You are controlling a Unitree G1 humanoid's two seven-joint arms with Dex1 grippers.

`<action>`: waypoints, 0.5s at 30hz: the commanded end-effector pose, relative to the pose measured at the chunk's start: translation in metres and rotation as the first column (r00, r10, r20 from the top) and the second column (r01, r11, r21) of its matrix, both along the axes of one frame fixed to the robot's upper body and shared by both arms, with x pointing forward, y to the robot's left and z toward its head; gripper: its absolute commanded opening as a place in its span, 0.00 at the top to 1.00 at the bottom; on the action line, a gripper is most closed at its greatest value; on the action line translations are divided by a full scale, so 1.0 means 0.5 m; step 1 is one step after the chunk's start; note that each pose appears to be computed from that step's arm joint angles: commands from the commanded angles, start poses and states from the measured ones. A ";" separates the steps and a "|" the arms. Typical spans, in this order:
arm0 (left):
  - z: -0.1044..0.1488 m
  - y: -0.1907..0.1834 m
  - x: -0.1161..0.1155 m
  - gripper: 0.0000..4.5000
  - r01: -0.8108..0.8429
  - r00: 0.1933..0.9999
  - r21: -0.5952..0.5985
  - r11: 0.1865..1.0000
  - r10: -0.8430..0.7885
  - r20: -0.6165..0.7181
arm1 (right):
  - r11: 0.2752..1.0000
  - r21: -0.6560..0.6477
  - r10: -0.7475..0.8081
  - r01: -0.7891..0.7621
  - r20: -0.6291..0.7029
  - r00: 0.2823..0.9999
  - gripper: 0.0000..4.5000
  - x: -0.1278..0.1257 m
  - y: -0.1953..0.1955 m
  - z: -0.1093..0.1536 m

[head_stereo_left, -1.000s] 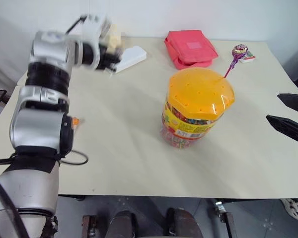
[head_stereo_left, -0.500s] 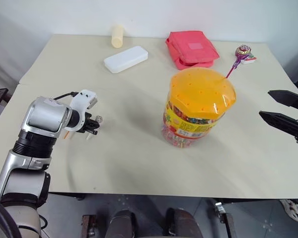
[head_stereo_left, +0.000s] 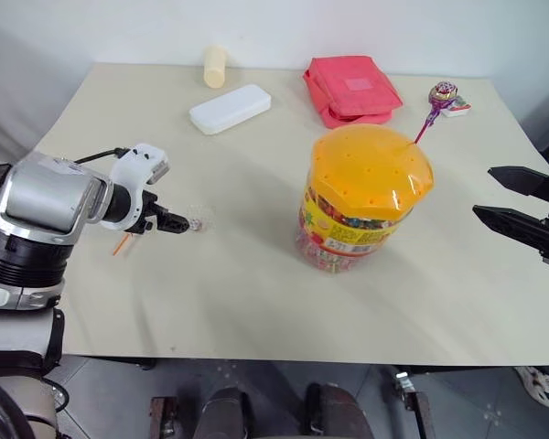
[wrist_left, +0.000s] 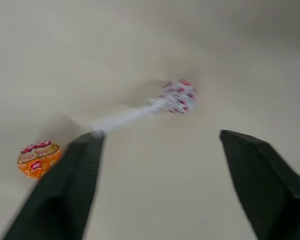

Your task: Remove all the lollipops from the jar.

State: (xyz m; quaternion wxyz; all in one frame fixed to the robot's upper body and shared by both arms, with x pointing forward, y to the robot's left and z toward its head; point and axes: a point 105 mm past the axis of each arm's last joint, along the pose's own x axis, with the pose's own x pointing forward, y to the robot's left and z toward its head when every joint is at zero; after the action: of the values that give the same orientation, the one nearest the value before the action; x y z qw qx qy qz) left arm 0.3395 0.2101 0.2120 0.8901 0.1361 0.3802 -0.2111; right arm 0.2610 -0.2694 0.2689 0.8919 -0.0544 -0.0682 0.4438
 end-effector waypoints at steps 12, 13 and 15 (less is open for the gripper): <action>0.129 -0.043 -0.019 0.01 0.275 0.932 -0.024 0.961 -0.261 0.252 | 0.998 -0.031 -0.053 0.055 0.064 0.997 0.00 0.003 -0.007 0.038; 0.132 -0.054 -0.021 0.01 0.346 0.899 -0.036 0.937 -0.321 0.297 | 0.997 -0.025 -0.075 0.076 0.068 0.995 0.00 0.009 -0.004 0.041; 0.141 -0.070 -0.027 0.01 0.459 0.830 -0.067 0.886 -0.400 0.388 | 0.995 -0.015 -0.102 0.103 0.073 0.992 0.00 0.019 0.003 0.044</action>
State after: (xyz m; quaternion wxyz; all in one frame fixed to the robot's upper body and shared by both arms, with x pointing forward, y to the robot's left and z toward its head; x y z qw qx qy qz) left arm 0.3324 0.1860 0.2622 0.8886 0.1709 0.2288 -0.3591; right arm 0.2707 -0.2737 0.2819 0.9090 -0.0707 -0.0790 0.4032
